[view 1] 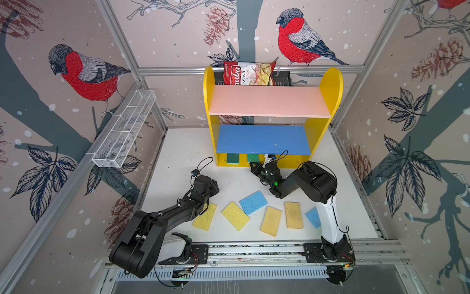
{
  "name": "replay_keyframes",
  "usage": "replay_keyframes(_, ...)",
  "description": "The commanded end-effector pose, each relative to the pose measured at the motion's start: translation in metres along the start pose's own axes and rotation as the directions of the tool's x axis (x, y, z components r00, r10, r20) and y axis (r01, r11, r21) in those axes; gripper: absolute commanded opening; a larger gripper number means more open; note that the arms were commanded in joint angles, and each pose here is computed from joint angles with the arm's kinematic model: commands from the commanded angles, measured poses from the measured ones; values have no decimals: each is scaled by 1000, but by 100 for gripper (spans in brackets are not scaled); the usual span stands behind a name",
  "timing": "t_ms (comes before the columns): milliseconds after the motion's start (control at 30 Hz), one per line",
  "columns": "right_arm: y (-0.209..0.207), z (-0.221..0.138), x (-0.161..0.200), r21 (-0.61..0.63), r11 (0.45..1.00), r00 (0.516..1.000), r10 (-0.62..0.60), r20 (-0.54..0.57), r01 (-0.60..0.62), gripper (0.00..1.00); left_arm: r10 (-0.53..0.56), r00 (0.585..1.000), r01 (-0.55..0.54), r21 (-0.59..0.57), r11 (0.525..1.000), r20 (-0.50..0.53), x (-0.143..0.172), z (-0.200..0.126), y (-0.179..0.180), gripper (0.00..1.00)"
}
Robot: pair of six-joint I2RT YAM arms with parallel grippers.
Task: Arrange cleaning sponges on a shelf
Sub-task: Move the cleaning sponge to the shelf.
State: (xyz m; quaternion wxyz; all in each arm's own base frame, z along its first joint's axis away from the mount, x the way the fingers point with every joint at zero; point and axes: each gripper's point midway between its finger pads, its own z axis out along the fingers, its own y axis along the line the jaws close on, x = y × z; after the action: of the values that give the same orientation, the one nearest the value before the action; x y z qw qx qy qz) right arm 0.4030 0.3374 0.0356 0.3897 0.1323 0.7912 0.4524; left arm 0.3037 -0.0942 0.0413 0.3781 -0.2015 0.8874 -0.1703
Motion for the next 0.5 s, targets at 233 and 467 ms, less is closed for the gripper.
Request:
replay_keyframes(233, -39, -41, 34, 199, 977, 989, -55, -135, 81, 8, 15, 1000, -15, 18, 1000, 15, -4, -3, -4, 61)
replay_keyframes(467, -42, -84, -4, 248, 960, 991, -115, -68, 128, 10, 18, 999, -19, 35, 999, 30, -9, -9, -8, 61)
